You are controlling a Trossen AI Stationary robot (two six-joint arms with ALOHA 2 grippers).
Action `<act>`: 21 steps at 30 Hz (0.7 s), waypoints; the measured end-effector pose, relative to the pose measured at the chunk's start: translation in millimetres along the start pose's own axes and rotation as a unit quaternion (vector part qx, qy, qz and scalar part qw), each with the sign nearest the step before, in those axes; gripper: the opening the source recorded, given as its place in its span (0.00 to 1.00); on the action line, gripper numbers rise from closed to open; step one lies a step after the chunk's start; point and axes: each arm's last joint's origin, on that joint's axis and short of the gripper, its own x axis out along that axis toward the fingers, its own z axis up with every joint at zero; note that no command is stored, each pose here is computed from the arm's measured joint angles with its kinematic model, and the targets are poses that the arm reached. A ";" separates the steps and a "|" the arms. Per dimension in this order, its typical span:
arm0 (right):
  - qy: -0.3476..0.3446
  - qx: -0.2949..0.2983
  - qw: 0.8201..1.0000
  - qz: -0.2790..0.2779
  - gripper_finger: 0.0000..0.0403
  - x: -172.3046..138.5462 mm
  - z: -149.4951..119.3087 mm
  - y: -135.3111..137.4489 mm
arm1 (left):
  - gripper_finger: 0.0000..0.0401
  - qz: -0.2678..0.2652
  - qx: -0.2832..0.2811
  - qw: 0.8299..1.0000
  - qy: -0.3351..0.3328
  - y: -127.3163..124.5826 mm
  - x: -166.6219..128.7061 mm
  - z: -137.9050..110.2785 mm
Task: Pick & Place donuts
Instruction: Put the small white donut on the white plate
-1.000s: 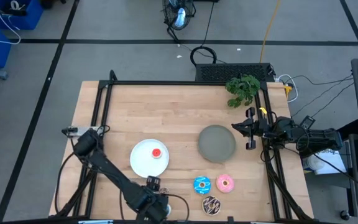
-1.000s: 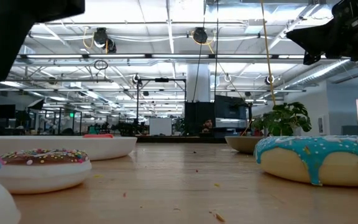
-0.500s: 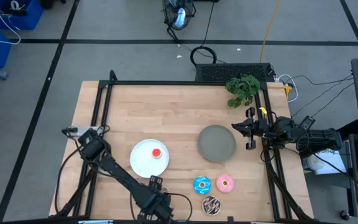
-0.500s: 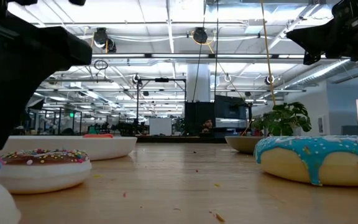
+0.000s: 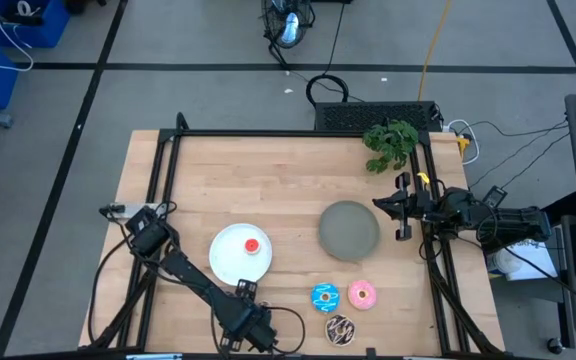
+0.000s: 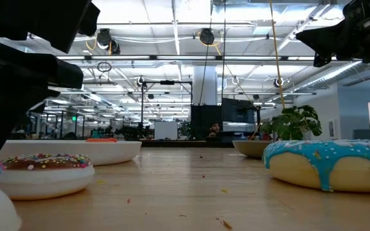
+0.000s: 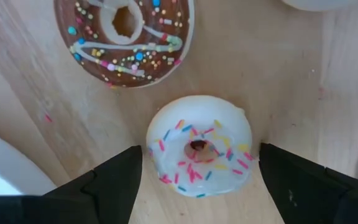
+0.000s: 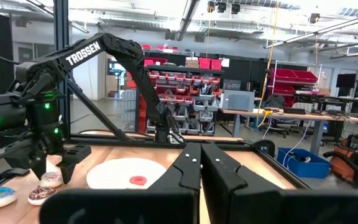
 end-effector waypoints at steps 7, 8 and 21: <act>0.000 0.000 1.000 0.000 0.00 0.0 0.0 0.0 | 0.80 -0.002 0.016 1.000 -0.013 -0.1 0.1 2.6; 0.000 0.000 1.000 0.000 0.00 0.0 0.0 0.0 | 0.80 -0.002 0.020 1.000 -0.019 -0.3 0.0 3.7; 0.000 0.000 1.000 0.000 0.00 0.0 0.0 0.0 | 0.71 -0.002 0.026 0.999 -0.025 0.2 -0.3 5.0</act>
